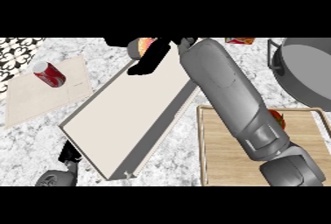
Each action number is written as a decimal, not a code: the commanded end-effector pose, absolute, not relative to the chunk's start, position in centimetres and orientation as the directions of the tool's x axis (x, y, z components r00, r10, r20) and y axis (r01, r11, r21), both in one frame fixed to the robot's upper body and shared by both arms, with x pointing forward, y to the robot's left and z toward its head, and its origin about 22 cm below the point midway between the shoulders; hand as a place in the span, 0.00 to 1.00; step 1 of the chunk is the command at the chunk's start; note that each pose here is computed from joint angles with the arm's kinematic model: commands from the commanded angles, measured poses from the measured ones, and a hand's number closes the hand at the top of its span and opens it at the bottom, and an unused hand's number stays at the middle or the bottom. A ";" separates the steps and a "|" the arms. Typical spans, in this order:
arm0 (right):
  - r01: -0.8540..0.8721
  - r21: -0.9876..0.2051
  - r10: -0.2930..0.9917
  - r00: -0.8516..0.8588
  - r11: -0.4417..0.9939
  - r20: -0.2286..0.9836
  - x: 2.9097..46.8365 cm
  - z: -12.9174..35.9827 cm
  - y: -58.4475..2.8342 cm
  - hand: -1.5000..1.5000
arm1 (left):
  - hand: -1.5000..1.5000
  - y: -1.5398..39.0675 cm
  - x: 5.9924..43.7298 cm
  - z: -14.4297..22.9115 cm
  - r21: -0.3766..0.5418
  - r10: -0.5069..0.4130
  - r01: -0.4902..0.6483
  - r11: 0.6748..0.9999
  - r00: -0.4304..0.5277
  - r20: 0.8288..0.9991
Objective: Pick the cupcake from the tray and place it in the tiered shelf
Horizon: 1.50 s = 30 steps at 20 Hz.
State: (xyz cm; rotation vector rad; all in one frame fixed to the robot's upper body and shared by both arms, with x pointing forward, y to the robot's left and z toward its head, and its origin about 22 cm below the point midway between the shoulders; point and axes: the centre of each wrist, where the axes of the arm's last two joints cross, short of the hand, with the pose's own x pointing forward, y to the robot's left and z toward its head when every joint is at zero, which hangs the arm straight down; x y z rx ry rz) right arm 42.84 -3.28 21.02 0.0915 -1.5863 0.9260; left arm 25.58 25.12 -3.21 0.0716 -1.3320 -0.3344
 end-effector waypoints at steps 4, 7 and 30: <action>-0.533 -0.202 0.158 -0.128 0.822 0.979 43.2 20.9 -2.5 0.00 | 0.50 25.3 26.3 -3.0 0.232 -0.273 0.211 0.950 0.193 0.942; -0.404 -0.117 0.059 -0.152 0.907 0.987 43.7 20.5 -3.7 0.00 | 0.50 24.1 25.4 -3.2 0.239 -0.275 0.188 0.953 0.196 0.941; -0.068 -0.135 0.119 -0.203 0.989 0.972 45.2 20.4 -35.0 0.00 | 0.50 25.8 24.7 -1.8 0.257 -0.290 0.179 0.950 0.187 0.939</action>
